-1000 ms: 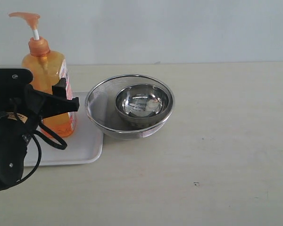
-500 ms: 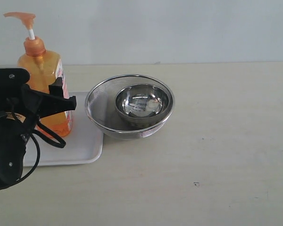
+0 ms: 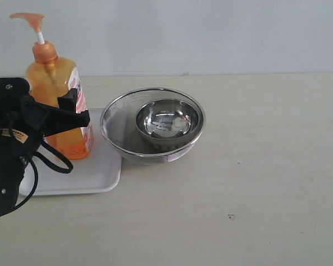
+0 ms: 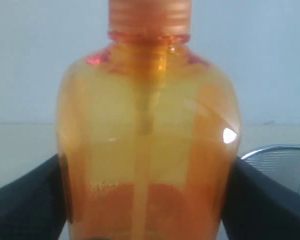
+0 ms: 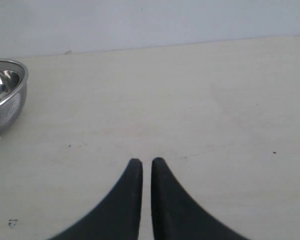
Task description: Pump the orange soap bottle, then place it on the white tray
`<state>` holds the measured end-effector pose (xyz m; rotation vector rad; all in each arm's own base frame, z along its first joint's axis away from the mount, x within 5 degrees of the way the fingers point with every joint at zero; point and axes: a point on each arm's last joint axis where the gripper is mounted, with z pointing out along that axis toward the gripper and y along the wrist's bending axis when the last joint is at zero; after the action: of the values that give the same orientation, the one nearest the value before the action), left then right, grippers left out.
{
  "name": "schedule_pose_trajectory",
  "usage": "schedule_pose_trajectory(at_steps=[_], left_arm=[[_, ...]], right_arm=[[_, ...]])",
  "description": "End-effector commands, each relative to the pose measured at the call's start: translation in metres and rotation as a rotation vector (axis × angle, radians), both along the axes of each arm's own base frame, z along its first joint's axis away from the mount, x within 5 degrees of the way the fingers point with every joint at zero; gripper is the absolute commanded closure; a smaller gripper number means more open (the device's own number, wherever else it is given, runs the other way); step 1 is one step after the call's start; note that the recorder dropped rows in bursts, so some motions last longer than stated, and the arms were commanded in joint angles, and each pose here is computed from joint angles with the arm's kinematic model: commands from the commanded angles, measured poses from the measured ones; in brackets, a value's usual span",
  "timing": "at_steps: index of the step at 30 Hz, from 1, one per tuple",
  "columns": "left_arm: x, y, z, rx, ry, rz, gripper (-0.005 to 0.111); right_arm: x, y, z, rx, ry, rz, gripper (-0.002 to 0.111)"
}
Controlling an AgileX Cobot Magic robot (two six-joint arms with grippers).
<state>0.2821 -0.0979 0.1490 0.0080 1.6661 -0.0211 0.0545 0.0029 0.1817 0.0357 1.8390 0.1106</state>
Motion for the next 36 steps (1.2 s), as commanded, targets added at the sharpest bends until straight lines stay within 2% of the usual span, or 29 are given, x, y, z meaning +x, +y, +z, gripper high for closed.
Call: schedule_pose_trajectory(at_steps=[1,3,9,11,14,17,19,22,32,36], left_arm=[[0.0023,-0.0044,0.0089,0.017,-0.075,-0.041,0.102],[0.0025,-0.0002,0.0082,0.002,-0.067,0.007,0.102],[0.0025,0.0021,0.0078,0.012,-0.063,0.031,0.102],[0.0025,0.0019,0.0079,0.013,-0.063,0.029,0.096],[0.0025,0.0019,0.0079,0.013,-0.063,0.029,0.08],[0.0025,0.0013,0.008,0.015,-0.065,0.022,0.054],[0.0025,0.0013,0.008,0.015,-0.065,0.022,0.041],[0.0025,0.0012,0.008,0.052,-0.065,0.018,0.033],[0.0025,-0.0001,0.0082,0.068,-0.068,0.003,0.032],[0.0025,0.0002,0.0082,0.041,-0.067,0.008,0.032]], right_arm=[[-0.0002,-0.0001,0.001,-0.001,-0.013,-0.001,0.104],[-0.0002,-0.0001,0.001,-0.001,-0.013,-0.001,0.104],[-0.0002,-0.0001,0.001,-0.001,-0.013,-0.001,0.104],[-0.0002,-0.0001,0.001,-0.001,-0.013,-0.001,0.104],[-0.0002,-0.0001,0.001,-0.001,-0.013,-0.001,0.104],[-0.0002,-0.0001,0.001,-0.001,-0.013,-0.001,0.104],[-0.0002,-0.0001,0.001,-0.001,-0.013,-0.001,0.104],[-0.0002,-0.0001,0.001,-0.001,-0.013,-0.001,0.104],[-0.0002,-0.0001,0.001,-0.001,-0.013,-0.001,0.104],[-0.0002,-0.0001,0.001,-0.001,-0.013,-0.001,0.104]])
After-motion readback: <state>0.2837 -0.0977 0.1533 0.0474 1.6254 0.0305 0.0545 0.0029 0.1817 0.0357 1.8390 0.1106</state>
